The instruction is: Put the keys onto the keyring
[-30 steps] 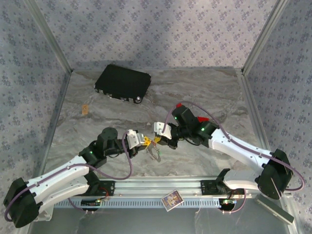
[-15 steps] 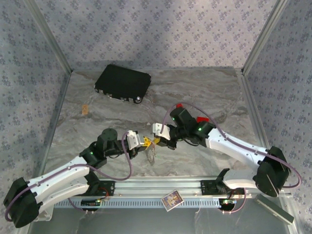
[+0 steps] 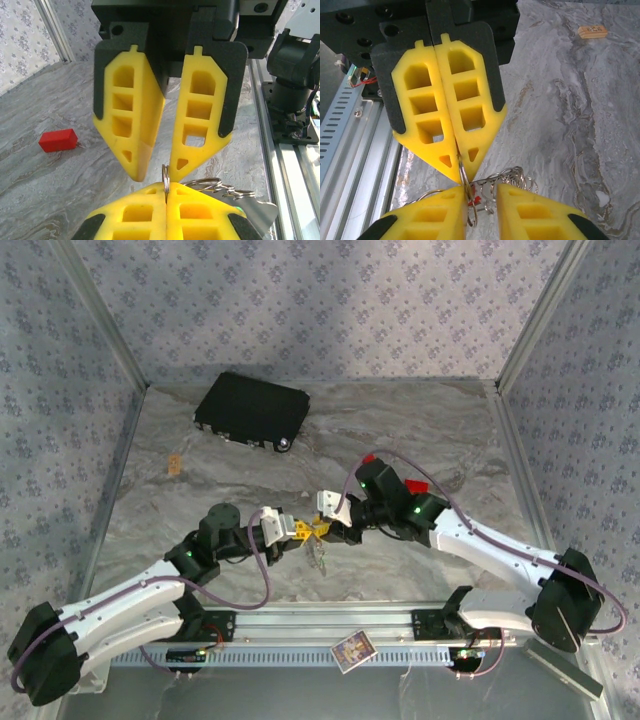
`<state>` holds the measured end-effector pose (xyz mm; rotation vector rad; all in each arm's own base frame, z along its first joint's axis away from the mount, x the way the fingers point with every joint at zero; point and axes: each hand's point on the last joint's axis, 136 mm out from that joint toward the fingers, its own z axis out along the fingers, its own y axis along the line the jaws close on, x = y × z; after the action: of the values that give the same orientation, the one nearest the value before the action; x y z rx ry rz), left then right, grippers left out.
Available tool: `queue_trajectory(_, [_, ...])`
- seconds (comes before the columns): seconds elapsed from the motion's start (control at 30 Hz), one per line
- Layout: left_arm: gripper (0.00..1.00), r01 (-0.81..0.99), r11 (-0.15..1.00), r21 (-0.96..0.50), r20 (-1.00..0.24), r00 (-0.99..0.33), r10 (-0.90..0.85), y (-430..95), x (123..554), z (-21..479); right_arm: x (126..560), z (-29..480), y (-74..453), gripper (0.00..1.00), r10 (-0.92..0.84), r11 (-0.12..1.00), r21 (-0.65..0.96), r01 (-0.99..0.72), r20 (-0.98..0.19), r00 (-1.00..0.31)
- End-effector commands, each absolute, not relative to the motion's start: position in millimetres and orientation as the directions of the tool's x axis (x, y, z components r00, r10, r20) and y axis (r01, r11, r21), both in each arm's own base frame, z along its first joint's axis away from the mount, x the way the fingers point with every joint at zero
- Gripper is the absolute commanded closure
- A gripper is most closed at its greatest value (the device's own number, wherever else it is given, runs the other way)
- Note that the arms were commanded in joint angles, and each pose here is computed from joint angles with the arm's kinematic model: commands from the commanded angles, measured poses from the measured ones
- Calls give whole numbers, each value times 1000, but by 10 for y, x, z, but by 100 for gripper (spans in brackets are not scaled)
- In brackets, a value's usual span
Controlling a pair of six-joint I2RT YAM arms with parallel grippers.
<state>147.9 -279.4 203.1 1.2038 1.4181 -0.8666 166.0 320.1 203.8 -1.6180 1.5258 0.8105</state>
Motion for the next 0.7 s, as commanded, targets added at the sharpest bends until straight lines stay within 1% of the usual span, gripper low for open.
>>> queue_trajectory(0.0, [100, 973, 203, 109, -986, 80, 146, -2836, 1414, 2199, 1616, 2040, 3243, 84, -495, -19, -77, -997, -866, 77])
queue_trajectory(0.1, [100, 973, 207, 103, -987, 74, 141, -2833, 1417, 2194, 1621, 2043, 3258, 96, -491, -21, -74, -997, -868, 75])
queue_trajectory(0.13, [100, 972, 210, 103, -987, 74, 142, -2831, 1420, 2191, 1617, 2046, 3257, 99, -491, -23, -75, -997, -868, 77])
queue_trajectory(0.17, [100, 971, 216, 102, -987, 71, 144, -2825, 1429, 2193, 1618, 2056, 3256, 100, -491, -22, -77, -997, -868, 78])
queue_trajectory(0.2, [97, 967, 232, 102, -986, 68, 151, -2814, 1454, 2184, 1624, 2067, 3250, 100, -493, -20, -82, -996, -866, 81])
queue_trajectory(0.23, [91, 963, 251, 102, -985, 63, 162, -2800, 1485, 2170, 1629, 2073, 3244, 100, -498, -18, -87, -996, -863, 85])
queue_trajectory(0.27, [80, 955, 279, 105, -982, 54, 182, -2775, 1531, 2152, 1635, 2085, 3233, 100, -506, -18, -96, -995, -858, 92])
queue_trajectory(0.3, [73, 947, 302, 109, -976, 45, 211, -2748, 1570, 2117, 1645, 2093, 3223, 100, -517, -15, -105, -994, -850, 97])
queue_trajectory(0.33, [71, 940, 319, 119, -970, 40, 242, -2722, 1601, 2084, 1651, 2091, 3207, 100, -534, -15, -114, -993, -839, 104])
queue_trajectory(0.4, [70, 935, 329, 135, -951, 29, 308, -2675, 1623, 2002, 1677, 2080, 3185, 100, -571, -12, -139, -990, -812, 121])
queue_trajectory(0.5, [70, 938, 314, 145, -931, 22, 364, -2645, 1606, 1949, 1691, 2028, 3161, 100, -630, -22, -163, -986, -764, 140])
queue_trajectory(0.67, [71, 940, 302, 157, -930, 38, 367, -2647, 1593, 1983, 1715, 1957, 3164, 100, -692, -41, -191, -981, -703, 166])
